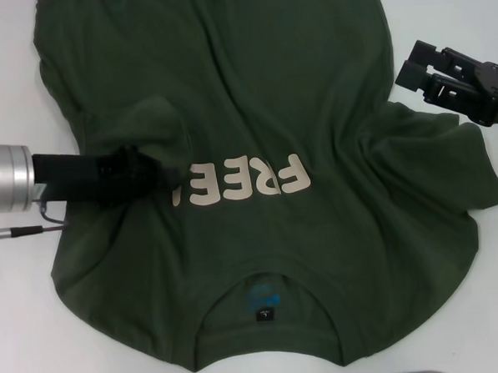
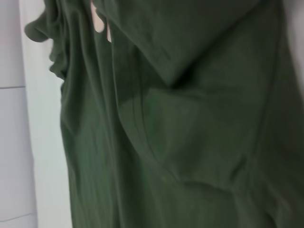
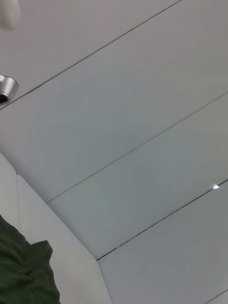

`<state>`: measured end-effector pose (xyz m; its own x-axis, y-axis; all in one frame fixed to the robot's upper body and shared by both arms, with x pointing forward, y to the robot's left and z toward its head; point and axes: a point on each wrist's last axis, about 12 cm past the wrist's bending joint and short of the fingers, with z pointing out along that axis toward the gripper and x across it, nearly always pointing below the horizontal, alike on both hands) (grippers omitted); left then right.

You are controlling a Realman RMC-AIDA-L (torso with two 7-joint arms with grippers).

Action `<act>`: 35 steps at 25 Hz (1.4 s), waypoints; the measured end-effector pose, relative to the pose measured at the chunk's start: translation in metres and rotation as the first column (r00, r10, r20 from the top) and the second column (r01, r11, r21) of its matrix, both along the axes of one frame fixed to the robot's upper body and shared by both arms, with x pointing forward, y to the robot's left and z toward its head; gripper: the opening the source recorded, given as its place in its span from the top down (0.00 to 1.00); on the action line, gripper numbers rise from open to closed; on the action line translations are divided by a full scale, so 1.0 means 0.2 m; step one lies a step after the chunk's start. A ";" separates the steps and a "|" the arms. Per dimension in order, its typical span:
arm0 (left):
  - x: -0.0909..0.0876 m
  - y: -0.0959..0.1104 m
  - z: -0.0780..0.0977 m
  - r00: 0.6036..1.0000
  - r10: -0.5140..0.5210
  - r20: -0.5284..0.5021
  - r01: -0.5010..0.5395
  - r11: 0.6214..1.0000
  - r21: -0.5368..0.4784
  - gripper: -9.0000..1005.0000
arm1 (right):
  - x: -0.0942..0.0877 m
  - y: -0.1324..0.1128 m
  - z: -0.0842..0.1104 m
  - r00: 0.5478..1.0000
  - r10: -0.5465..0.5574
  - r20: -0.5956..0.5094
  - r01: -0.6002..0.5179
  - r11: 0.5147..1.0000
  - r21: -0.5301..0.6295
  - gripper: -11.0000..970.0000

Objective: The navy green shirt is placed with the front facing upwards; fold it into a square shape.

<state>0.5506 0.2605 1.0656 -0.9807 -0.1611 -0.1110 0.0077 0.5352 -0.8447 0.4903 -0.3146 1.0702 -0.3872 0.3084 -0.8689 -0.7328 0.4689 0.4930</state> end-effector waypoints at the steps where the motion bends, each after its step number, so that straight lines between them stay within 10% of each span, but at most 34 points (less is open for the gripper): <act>1: -0.01 -0.01 -0.01 1.000 0.002 -0.001 -0.002 1.000 -0.010 0.98 | 0.00 0.00 0.00 1.000 0.001 0.002 -0.001 1.000 0.000 0.06; 21: -0.09 -0.23 -0.05 1.000 -0.019 0.018 0.022 0.985 -0.172 0.98 | -0.01 -0.01 0.00 1.000 0.006 -0.003 -0.006 1.000 0.002 0.06; 35: -0.08 -0.18 -0.07 0.998 0.024 0.055 -0.016 0.989 -0.150 0.97 | -0.02 -0.01 -0.01 1.000 0.002 -0.008 -0.002 1.000 0.003 0.06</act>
<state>0.5348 0.2249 1.0513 -0.9699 -0.1995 -0.1393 0.0483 0.4035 -0.9137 0.4855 -0.3174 1.0689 -0.3942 0.3102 -0.8651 -0.7298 0.4664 0.4999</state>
